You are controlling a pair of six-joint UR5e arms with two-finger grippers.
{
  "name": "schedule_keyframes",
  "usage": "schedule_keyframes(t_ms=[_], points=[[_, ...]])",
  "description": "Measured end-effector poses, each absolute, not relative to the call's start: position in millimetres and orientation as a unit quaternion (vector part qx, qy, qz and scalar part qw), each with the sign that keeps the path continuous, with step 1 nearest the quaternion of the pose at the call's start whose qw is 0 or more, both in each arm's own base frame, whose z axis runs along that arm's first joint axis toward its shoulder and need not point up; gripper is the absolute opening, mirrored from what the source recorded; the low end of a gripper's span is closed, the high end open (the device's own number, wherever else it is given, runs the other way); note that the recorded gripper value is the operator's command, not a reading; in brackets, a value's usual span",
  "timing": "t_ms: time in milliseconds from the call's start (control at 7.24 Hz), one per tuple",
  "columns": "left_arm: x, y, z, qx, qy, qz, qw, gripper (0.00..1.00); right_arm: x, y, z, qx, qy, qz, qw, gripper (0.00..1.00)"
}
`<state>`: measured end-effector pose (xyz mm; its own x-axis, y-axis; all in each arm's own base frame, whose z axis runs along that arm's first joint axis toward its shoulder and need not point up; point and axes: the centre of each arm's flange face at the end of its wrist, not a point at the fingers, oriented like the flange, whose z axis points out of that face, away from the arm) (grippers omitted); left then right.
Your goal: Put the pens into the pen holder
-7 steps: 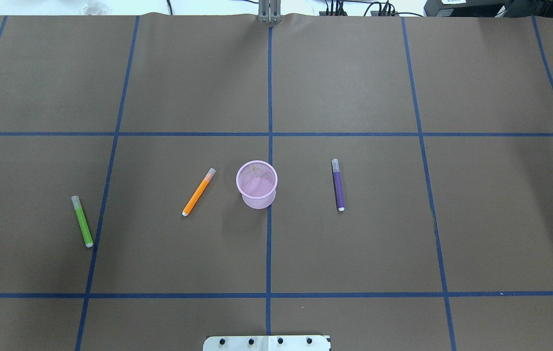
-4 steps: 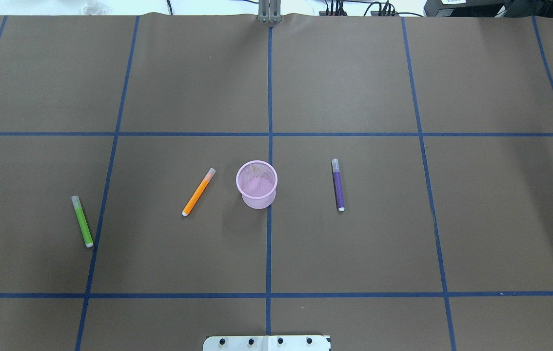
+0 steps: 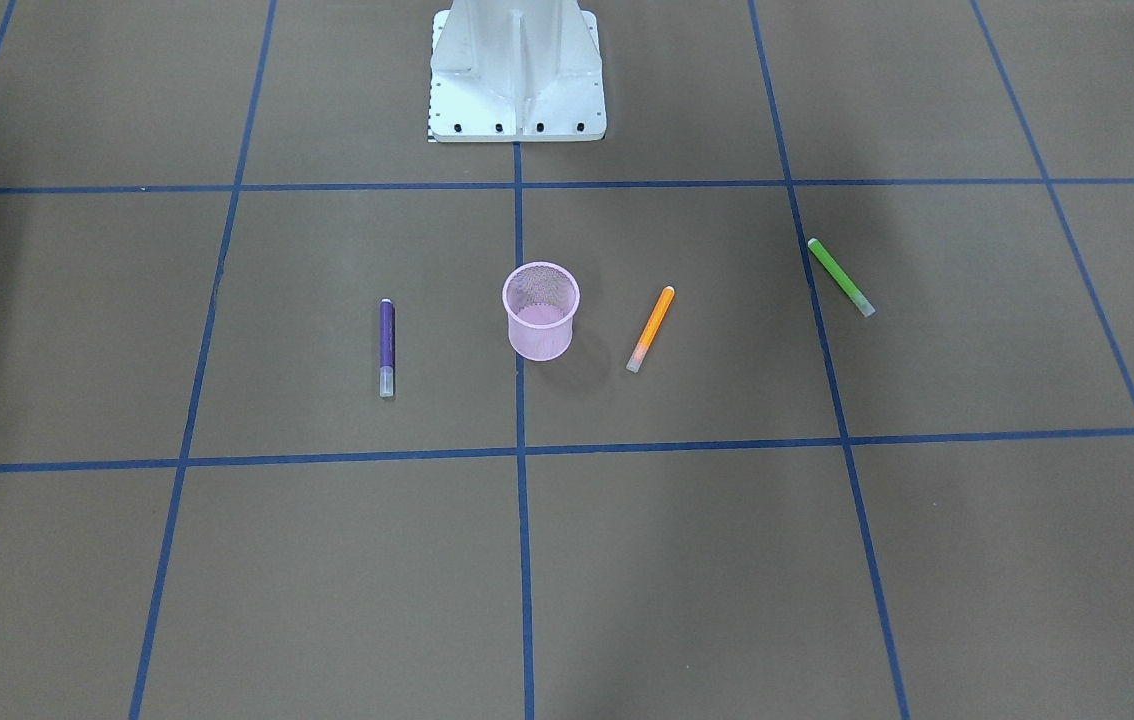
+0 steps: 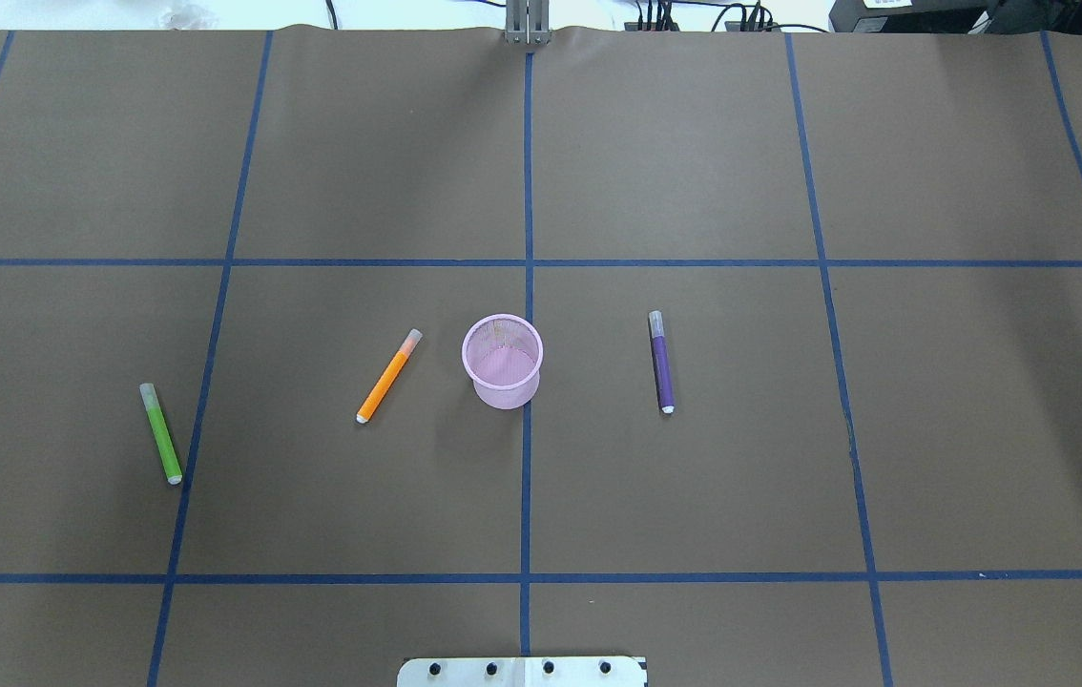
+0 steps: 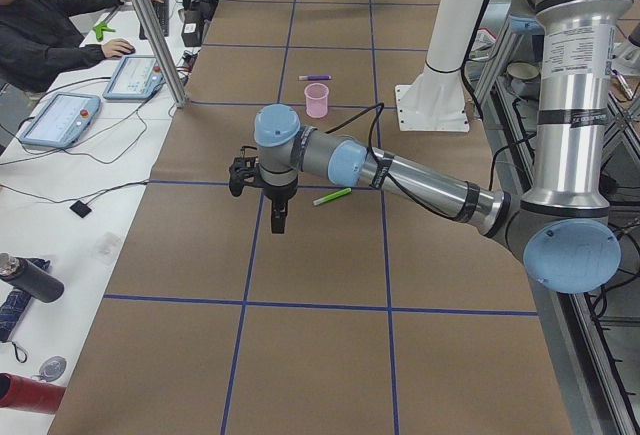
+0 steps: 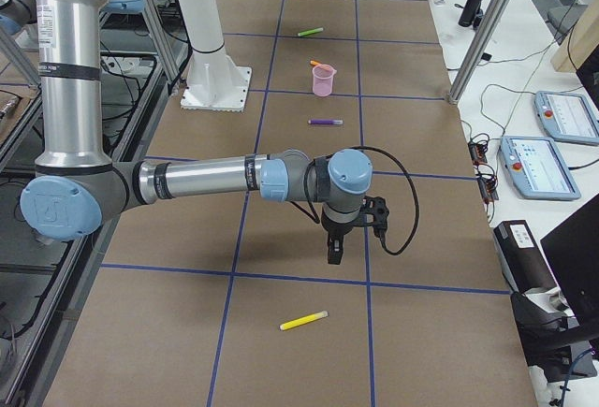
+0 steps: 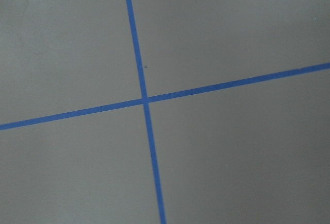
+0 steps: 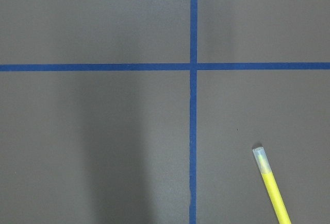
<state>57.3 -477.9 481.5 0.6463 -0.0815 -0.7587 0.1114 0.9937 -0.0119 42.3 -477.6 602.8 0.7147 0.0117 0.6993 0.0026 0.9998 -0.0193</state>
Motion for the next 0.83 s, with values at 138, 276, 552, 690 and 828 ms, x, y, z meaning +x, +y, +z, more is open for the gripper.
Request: schedule_keyframes(t_ms=[138,276,552,690,828], points=[[94.4,-473.3,471.4,0.002,0.42,-0.083,0.904,0.99,42.1,-477.3,603.9,-0.011,-0.378,0.003,0.926,1.0],[133.2,-466.0,462.3,-0.008,0.419,-0.112,0.901,0.99,41.4,-477.0,604.8,-0.013,-0.38,0.004,0.925,1.0],[208.6,-443.6,452.0,-0.017,0.406,-0.158,0.9,0.99,38.0,-474.9,606.1,-0.018,-0.402,0.005,0.915,1.0],[241.2,-431.0,450.1,-0.018,0.396,-0.172,0.902,0.99,36.9,-474.0,607.7,-0.021,-0.409,0.005,0.912,1.0],[265.5,-420.9,449.7,-0.019,0.389,-0.177,0.904,0.99,36.5,-473.7,608.5,-0.022,-0.412,0.005,0.911,1.0]])
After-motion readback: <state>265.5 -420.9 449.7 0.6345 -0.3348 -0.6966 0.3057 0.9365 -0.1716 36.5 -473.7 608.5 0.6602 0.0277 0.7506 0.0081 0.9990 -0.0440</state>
